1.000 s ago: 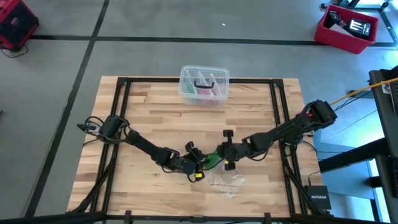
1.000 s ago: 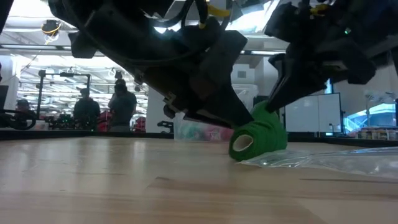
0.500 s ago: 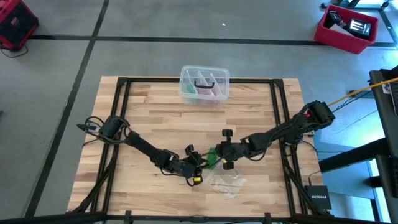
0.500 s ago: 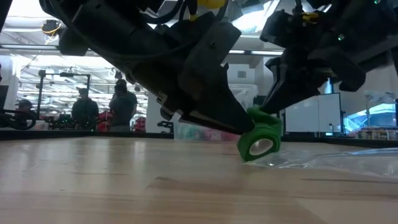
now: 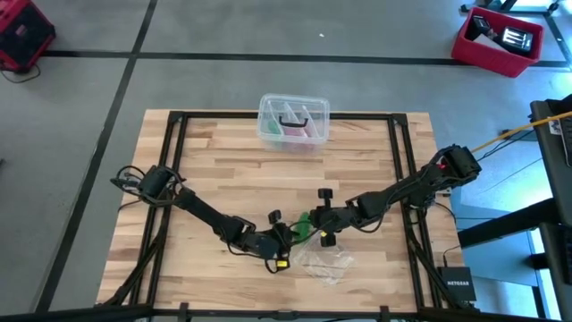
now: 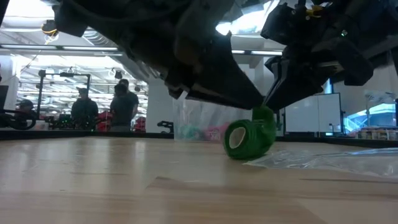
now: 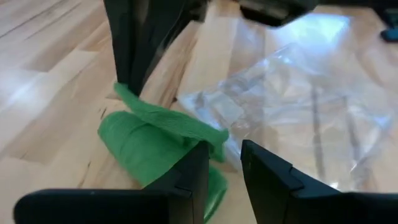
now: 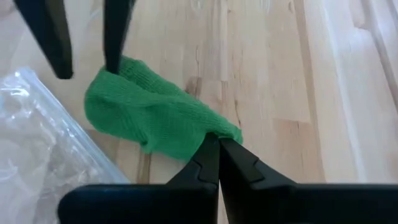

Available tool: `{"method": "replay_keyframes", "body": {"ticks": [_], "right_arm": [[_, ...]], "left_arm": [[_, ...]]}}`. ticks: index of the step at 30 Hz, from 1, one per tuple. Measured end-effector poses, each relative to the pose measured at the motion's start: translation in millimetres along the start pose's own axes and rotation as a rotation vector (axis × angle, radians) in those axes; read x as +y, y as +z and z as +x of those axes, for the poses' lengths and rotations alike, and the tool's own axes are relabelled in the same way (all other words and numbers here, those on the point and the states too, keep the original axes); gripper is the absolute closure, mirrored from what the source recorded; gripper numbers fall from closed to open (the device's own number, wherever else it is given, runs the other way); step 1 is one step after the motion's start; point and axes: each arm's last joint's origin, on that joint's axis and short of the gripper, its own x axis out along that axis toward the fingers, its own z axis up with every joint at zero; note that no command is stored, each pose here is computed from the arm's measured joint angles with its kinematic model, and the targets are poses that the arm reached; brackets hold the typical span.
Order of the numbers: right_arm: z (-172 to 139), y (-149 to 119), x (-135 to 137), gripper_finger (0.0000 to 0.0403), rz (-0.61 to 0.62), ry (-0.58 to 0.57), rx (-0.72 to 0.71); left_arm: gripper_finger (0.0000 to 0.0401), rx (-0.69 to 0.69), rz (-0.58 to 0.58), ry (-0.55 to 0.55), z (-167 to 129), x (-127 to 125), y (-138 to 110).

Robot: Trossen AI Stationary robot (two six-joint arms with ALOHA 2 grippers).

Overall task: Roll bandage
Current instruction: Roll the green bandage

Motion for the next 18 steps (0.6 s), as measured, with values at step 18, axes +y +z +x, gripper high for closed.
{"method": "replay_keyframes", "body": {"ticks": [18], "right_arm": [[0.0,0.3,0.0,0.0400,0.022,-0.001,-0.003]], "left_arm": [[0.0313,0.077,0.109,0.014,-3.4,5.2,3.6]]}}
